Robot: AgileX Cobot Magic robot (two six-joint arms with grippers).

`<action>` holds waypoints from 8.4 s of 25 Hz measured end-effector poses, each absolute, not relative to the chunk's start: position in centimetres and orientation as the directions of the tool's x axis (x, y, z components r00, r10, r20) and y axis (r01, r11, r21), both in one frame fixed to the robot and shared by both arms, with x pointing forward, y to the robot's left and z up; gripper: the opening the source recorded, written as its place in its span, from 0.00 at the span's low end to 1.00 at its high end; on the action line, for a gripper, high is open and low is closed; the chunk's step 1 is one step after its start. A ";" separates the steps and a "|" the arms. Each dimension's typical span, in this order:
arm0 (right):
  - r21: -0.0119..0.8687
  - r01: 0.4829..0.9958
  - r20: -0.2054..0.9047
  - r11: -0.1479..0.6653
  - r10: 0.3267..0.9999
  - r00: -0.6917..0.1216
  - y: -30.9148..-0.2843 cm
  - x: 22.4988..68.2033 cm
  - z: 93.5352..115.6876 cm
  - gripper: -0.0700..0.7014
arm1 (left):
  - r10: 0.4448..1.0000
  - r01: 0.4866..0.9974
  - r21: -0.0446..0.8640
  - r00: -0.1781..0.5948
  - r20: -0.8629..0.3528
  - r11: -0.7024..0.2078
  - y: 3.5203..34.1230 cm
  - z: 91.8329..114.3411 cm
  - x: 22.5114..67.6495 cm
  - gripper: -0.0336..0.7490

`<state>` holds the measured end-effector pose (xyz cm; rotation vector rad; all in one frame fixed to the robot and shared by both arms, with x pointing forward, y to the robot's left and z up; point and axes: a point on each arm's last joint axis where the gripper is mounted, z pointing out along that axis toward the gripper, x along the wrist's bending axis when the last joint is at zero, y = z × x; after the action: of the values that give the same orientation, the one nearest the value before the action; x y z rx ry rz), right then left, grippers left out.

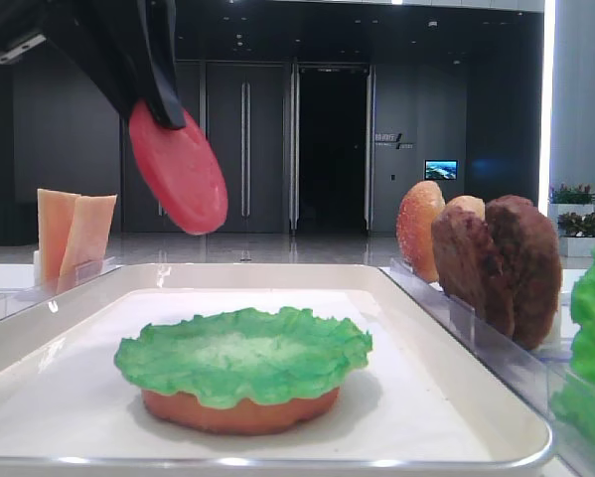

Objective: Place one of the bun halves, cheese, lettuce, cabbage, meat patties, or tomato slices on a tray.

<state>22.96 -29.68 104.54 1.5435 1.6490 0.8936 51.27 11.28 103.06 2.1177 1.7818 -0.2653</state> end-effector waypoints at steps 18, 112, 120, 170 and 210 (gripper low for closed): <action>0.854 0.517 -0.033 0.053 0.998 -0.047 -29.7 23.0 104.5 0.63 | 0.815 0.971 0.162 0.236 -0.529 -0.175 9.1 99.8 49.3 0.12; 0.854 0.517 -0.033 0.053 0.998 -0.047 -29.7 23.0 104.5 0.62 | 0.894 0.972 0.048 0.231 -0.384 -0.231 9.4 97.8 49.1 0.48; 0.854 0.517 -0.033 0.053 0.998 -0.047 -29.7 23.0 104.5 0.62 | 0.919 0.955 0.062 0.297 -0.261 -0.291 9.8 100.5 50.4 0.48; 0.854 0.517 -0.033 0.053 0.998 -0.047 -29.7 23.0 104.5 0.62 | 0.997 0.974 0.217 0.075 -0.010 -0.071 19.7 107.3 56.2 0.49; 0.854 0.517 -0.033 0.053 0.998 -0.047 -29.7 23.0 104.5 0.62 | 0.992 0.965 0.257 -0.075 0.098 0.048 30.1 109.2 50.3 0.49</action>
<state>22.96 -29.68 104.54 1.5435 1.6490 0.8936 50.32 30.08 109.17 2.0615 2.1948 0.3908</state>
